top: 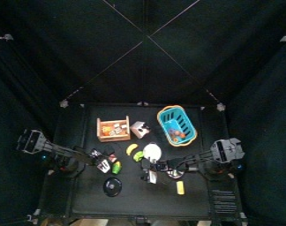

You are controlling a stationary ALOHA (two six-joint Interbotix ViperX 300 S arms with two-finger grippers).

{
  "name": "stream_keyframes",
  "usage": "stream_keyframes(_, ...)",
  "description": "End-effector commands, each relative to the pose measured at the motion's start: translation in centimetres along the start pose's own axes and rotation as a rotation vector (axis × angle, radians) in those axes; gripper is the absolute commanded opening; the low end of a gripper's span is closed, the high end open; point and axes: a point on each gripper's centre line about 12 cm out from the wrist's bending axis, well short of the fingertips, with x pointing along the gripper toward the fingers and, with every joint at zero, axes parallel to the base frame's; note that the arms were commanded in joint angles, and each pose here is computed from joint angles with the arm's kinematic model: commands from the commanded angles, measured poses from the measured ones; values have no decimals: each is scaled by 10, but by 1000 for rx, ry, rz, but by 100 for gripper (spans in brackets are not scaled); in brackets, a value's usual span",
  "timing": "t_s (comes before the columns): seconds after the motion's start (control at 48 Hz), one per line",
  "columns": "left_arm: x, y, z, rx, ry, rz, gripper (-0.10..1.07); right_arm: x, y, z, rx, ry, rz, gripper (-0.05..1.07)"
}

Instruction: Grab salmon sushi

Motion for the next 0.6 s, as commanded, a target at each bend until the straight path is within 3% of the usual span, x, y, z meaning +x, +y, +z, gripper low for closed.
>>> stream_keyframes(0.0,-12,-2,5,14,-48,-39,70,-5,4,16,1,-45,11,96)
stream_keyframes(0.167,-23,1,8,61,-115,-71,70,-9,3,20,1,-56,10,96)
stream_keyframes(0.354,-38,0,18,206,-261,-126,70,-17,2,32,27,-92,11,96)
stream_keyframes(0.583,-44,-6,27,396,-388,-166,70,-32,-13,58,203,-180,-10,96)
